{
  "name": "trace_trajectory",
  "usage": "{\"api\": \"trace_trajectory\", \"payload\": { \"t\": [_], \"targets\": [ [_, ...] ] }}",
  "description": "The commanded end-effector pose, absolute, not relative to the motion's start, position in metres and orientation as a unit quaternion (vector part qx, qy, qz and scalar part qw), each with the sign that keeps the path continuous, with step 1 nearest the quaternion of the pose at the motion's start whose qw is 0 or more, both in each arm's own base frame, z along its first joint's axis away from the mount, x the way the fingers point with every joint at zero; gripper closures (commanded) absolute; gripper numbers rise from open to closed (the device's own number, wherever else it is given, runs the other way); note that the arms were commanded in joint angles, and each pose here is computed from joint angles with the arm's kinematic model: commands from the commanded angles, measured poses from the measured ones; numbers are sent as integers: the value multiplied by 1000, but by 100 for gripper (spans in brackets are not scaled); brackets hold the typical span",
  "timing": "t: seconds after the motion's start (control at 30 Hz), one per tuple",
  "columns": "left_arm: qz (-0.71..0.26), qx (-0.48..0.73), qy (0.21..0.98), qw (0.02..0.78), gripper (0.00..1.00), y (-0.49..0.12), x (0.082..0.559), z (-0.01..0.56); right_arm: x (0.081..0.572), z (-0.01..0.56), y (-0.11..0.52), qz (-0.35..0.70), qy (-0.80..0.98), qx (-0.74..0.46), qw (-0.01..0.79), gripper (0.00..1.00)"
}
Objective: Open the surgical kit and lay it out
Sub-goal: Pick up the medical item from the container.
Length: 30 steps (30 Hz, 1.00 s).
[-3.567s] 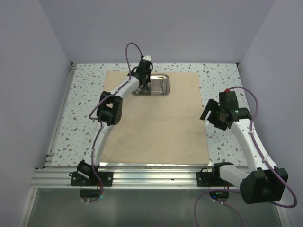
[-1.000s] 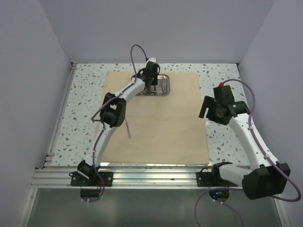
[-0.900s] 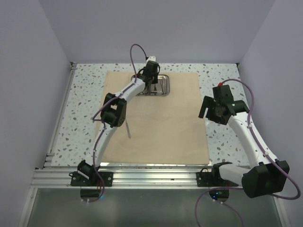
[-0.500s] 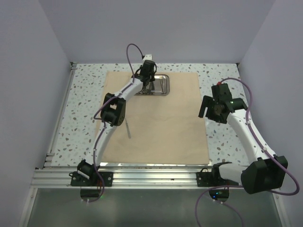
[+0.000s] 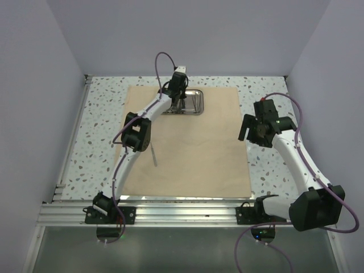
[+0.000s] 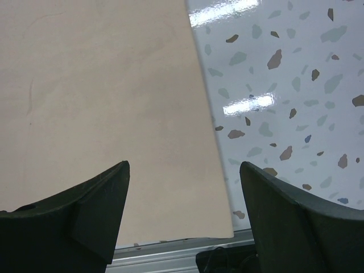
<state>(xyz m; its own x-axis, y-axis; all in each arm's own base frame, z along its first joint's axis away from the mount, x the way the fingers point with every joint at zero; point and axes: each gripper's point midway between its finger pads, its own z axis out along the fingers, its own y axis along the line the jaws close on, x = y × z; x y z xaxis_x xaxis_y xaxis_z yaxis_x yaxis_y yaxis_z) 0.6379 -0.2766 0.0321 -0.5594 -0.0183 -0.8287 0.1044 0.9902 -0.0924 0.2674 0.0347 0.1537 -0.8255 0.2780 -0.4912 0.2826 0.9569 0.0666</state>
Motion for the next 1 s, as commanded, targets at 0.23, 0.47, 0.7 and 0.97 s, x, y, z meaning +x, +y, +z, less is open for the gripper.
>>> {"api": "trace_trajectory", "payload": {
  "t": [0.23,0.47,0.7,0.97],
  "targets": [
    [-6,83,938,336,76,-244,585,-23,270,170,35,11,945,147,290,17],
    [12,91,959,266,82,-231,553,-53,263,171,42,22,944,141,298,17],
    [2,91,965,247,99,-234,546,-61,261,173,46,27,944,134,301,17],
    [-40,74,961,265,100,-245,555,-45,261,173,48,30,944,131,300,17]
  ]
}}
